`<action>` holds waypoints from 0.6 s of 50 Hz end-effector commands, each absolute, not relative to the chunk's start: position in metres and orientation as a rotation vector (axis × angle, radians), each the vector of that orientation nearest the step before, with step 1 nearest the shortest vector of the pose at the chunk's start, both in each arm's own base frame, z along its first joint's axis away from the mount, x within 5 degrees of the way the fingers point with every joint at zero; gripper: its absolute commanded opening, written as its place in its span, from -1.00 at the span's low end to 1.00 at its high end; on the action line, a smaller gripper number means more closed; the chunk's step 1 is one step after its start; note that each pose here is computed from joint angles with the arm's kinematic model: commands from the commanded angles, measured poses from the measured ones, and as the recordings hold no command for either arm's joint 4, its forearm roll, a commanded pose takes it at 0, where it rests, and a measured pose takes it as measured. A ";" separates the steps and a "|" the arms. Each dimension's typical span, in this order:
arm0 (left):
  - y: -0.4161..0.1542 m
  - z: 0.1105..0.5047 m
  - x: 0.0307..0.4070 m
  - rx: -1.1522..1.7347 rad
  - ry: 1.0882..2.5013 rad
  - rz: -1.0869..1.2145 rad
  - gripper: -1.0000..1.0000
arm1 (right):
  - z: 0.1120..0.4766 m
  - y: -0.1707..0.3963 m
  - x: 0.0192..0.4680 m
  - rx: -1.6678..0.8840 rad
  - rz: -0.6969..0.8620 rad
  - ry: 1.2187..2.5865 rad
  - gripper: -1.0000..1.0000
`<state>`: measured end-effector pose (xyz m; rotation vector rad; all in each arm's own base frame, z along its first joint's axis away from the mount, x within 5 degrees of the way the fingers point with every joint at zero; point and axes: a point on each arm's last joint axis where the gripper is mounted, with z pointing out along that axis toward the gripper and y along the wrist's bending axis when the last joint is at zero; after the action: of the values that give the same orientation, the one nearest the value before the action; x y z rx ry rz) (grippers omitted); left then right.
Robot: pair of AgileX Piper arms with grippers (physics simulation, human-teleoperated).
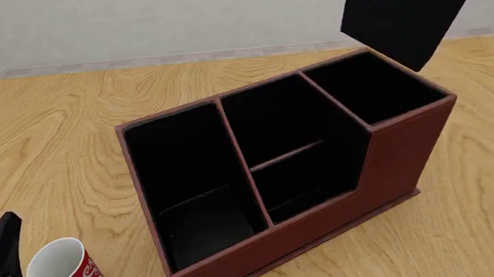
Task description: Pick up the book and place it in the right compartment of the caddy.
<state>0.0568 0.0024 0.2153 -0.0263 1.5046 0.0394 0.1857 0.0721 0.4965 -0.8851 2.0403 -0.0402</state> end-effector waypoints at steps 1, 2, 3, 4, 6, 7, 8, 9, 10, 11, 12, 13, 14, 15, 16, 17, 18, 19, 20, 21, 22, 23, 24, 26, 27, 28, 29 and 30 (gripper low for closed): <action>0.002 0.216 0.056 -0.026 1.503 0.039 1.00 | 0.499 0.077 0.192 -0.865 -0.017 2.048 -1.00; 0.002 0.216 0.056 -0.027 1.503 0.039 1.00 | 0.500 0.077 0.193 -0.857 -0.017 2.047 -1.00; 0.002 0.216 0.056 -0.026 1.503 0.039 1.00 | 0.500 0.077 0.194 -0.853 -0.017 2.048 -1.00; 0.002 0.216 0.056 -0.026 1.503 0.039 1.00 | 0.501 0.077 0.194 -0.851 -0.018 2.048 -1.00; 0.002 0.216 0.056 -0.026 1.503 0.039 1.00 | 0.500 0.077 0.197 -0.849 -0.022 2.054 -1.00; 0.002 0.216 0.056 -0.026 1.502 0.039 1.00 | 0.500 0.077 0.199 -0.848 -0.024 2.056 -1.00; 0.002 0.216 0.056 -0.027 1.500 0.039 1.00 | 0.500 0.077 0.201 -0.846 -0.027 2.058 -1.00; 0.002 0.216 0.056 -0.027 1.500 0.039 1.00 | 0.500 0.077 0.201 -0.845 -0.027 2.059 -1.00; 0.002 0.216 0.056 -0.027 1.501 0.039 1.00 | 0.500 0.077 0.203 -0.842 -0.028 2.061 -1.00; 0.002 0.216 0.056 -0.027 1.501 0.039 1.00 | 0.500 0.077 0.203 -0.840 -0.027 2.060 -1.00; 0.002 0.216 0.056 -0.027 1.501 0.039 1.00 | 0.501 0.077 0.203 -0.837 -0.024 2.059 -1.00; 0.002 0.216 0.056 -0.027 1.500 0.039 1.00 | 0.501 0.078 0.204 -0.835 -0.023 2.061 -1.00; 0.002 0.216 0.056 -0.027 1.500 0.039 1.00 | 0.501 0.078 0.205 -0.833 -0.023 2.063 -1.00; 0.002 0.216 0.056 -0.027 1.500 0.039 1.00 | 0.501 0.078 0.205 -0.831 -0.021 2.065 -1.00; 0.002 0.217 0.056 -0.027 1.500 0.039 1.00 | 0.500 0.078 0.206 -0.828 -0.021 2.068 -1.00; 0.002 0.216 0.056 -0.027 1.500 0.039 1.00 | 0.500 0.077 0.207 -0.824 -0.023 2.070 -1.00; 0.002 0.216 0.056 -0.027 1.500 0.039 1.00 | 0.500 0.077 0.208 -0.820 -0.024 2.073 -1.00; 0.002 0.216 0.056 -0.027 1.500 0.039 1.00 | 0.500 0.077 0.208 -0.816 -0.024 2.075 -1.00; 0.002 0.216 0.056 -0.027 1.501 0.039 1.00 | 0.500 0.076 0.209 -0.811 -0.025 2.076 -1.00; 0.002 0.216 0.056 -0.026 1.501 0.039 1.00 | 0.500 0.076 0.209 -0.806 -0.023 2.077 -1.00; 0.002 0.216 0.056 -0.026 1.501 0.039 1.00 | 0.500 0.076 0.209 -0.803 -0.024 2.080 -1.00; 0.002 0.217 0.056 -0.027 1.501 0.039 1.00 | 0.500 0.075 0.210 -0.799 -0.025 2.083 -1.00; 0.002 0.217 0.056 -0.027 1.501 0.039 1.00 | 0.499 0.075 0.210 -0.794 -0.022 2.086 -1.00; 0.002 0.217 0.055 -0.027 1.501 0.039 1.00 | 0.499 0.075 0.212 -0.785 -0.020 2.092 -1.00; 0.002 0.217 0.055 -0.027 1.501 0.039 1.00 | 0.499 0.075 0.212 -0.781 -0.017 2.094 -1.00; 0.002 0.217 0.055 -0.027 1.501 0.039 1.00 | 0.498 0.075 0.213 -0.777 -0.016 2.097 -1.00; 0.002 0.217 0.055 -0.027 1.501 0.039 1.00 | 0.498 0.075 0.213 -0.772 -0.015 2.101 -1.00; 0.002 0.217 0.055 -0.027 1.501 0.039 1.00 | 0.498 0.075 0.213 -0.768 -0.013 2.103 -1.00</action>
<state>0.0562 0.0024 0.2162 -0.0266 1.5023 0.0393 0.2100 0.0735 0.4972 -0.8039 2.0899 -0.0304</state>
